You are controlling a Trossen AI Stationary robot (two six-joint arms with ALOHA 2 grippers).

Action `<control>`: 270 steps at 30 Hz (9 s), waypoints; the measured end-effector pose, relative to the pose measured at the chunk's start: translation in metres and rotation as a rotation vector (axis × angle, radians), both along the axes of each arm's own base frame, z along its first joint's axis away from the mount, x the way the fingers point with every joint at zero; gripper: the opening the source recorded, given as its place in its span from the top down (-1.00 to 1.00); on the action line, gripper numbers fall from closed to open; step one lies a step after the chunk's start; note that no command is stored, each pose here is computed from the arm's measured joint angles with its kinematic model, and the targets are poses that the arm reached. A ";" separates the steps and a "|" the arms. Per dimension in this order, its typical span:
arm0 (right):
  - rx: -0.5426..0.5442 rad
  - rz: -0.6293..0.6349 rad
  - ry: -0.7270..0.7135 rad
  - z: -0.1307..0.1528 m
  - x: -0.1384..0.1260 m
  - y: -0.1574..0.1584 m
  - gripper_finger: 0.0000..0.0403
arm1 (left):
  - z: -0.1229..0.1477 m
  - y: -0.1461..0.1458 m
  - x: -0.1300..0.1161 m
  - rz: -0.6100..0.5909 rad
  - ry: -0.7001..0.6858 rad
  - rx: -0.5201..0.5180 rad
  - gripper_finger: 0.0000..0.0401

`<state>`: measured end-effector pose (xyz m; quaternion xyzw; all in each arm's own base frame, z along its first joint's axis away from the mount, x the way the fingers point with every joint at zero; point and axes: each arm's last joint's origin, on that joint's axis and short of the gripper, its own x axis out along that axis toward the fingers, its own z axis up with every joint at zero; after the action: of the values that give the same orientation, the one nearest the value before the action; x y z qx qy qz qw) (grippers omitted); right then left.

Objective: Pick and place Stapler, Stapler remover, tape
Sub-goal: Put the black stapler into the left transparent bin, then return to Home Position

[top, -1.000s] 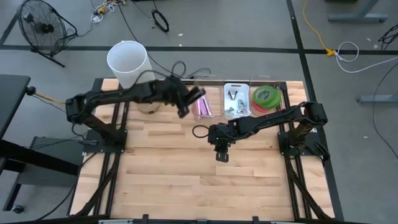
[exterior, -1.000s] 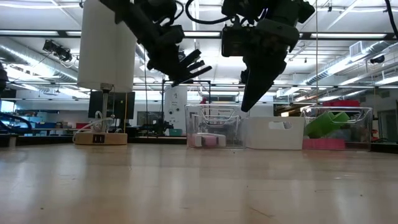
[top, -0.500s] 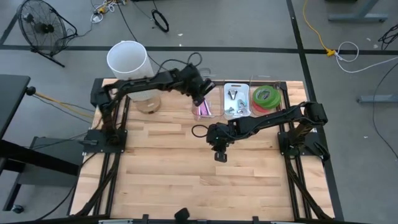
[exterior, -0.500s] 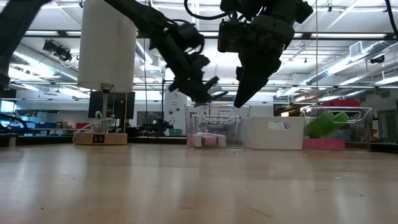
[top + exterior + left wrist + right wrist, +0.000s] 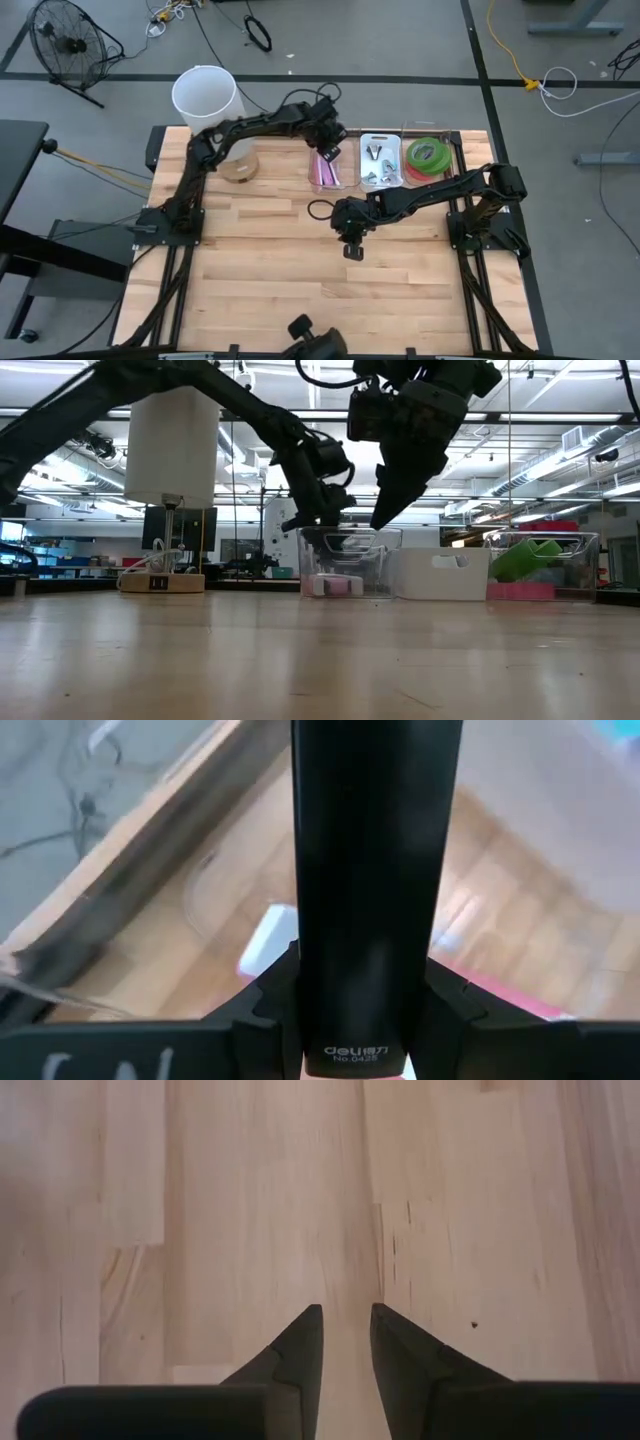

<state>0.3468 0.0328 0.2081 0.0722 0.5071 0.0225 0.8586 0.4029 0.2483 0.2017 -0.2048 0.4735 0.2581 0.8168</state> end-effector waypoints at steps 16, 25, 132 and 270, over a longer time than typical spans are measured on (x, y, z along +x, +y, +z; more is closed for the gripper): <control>-0.013 0.030 -0.059 0.003 0.004 0.001 0.56 | -0.008 0.009 0.006 0.003 -0.050 0.006 0.20; -0.012 0.029 -0.063 0.003 0.005 0.001 0.56 | -0.008 0.008 0.006 0.022 -0.055 -0.009 -0.40; -0.222 -0.179 -1.192 -0.028 -0.251 -0.038 0.56 | -0.003 -0.253 -0.318 -0.739 -1.024 0.366 -0.11; -0.164 0.108 -1.093 -0.039 -0.250 -0.021 0.56 | -0.030 -0.254 -0.306 -0.758 -1.130 0.360 -0.11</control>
<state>0.0971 0.0114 0.1693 -0.0433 -0.0089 0.0612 0.9971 0.0969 -0.0062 0.1721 0.0100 -0.0345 -0.1160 0.9926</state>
